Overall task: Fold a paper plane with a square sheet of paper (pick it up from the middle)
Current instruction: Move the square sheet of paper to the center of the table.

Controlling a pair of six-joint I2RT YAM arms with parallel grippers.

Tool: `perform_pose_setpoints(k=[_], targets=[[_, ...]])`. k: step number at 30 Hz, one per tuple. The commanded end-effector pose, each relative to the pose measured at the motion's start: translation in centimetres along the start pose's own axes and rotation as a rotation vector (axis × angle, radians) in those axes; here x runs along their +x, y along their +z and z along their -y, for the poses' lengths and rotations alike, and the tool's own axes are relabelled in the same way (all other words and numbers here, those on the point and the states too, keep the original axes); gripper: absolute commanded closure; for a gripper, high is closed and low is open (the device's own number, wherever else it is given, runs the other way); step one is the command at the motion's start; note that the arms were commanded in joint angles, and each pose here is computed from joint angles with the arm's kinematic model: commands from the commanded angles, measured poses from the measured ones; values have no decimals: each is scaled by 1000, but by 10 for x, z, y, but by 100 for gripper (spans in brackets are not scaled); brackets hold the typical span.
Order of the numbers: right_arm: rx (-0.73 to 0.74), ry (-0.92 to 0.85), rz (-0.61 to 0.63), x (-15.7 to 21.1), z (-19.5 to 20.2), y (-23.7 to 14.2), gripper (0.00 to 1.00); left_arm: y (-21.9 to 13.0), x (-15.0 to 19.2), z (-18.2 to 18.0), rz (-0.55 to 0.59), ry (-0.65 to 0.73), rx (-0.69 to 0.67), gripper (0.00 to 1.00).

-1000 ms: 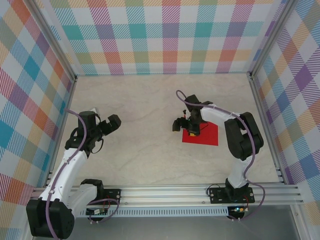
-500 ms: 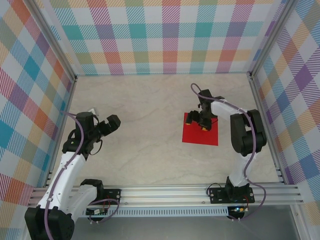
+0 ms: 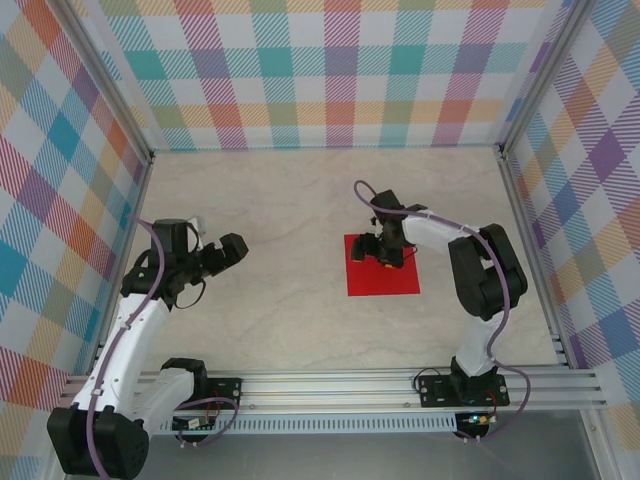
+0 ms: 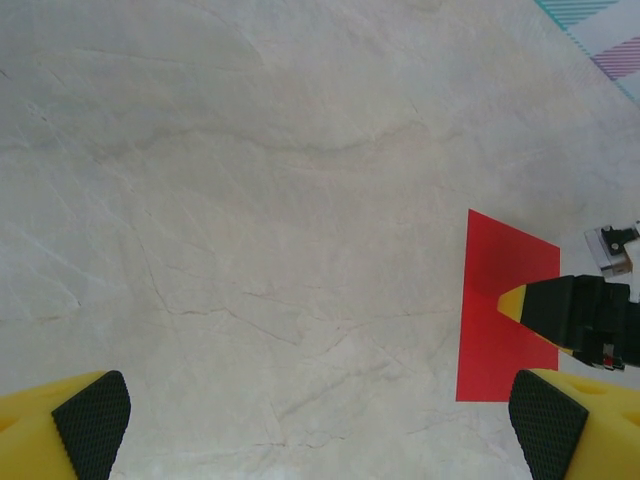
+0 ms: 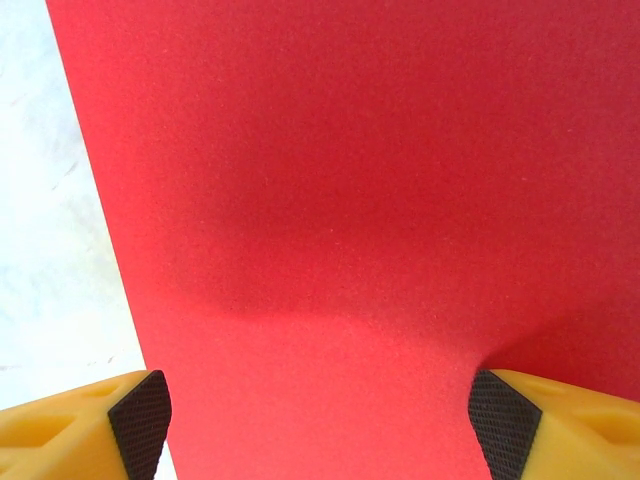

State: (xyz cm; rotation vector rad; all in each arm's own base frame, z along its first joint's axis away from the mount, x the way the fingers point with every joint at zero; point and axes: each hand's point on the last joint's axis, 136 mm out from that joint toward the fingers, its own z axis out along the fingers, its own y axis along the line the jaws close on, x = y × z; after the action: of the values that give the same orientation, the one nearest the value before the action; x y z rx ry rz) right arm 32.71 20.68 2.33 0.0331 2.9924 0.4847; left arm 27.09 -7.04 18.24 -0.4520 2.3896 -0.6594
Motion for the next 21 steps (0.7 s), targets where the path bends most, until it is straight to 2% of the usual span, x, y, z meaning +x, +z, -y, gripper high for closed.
perform_pose_setpoints(k=[1, 6, 10, 15, 17, 21], targets=[[39, -1, -209, 66, 10, 31, 18, -1, 11, -2, -37, -20, 22, 0], [37, -59, -222, 85, 0, 36, 18, 2, 13, 1, -49, -25, 51, 0], [47, -107, -200, 87, -10, 32, 18, 4, 14, 3, -58, -26, 62, 0], [96, -112, -109, 62, -21, 7, 18, 6, 13, 5, -65, -24, 69, 0], [138, -90, -54, 51, -18, -5, 17, 7, 13, 7, -74, -25, 82, 0], [132, -15, -5, 39, -5, -19, 17, 12, 20, 13, -108, -34, 133, 0]])
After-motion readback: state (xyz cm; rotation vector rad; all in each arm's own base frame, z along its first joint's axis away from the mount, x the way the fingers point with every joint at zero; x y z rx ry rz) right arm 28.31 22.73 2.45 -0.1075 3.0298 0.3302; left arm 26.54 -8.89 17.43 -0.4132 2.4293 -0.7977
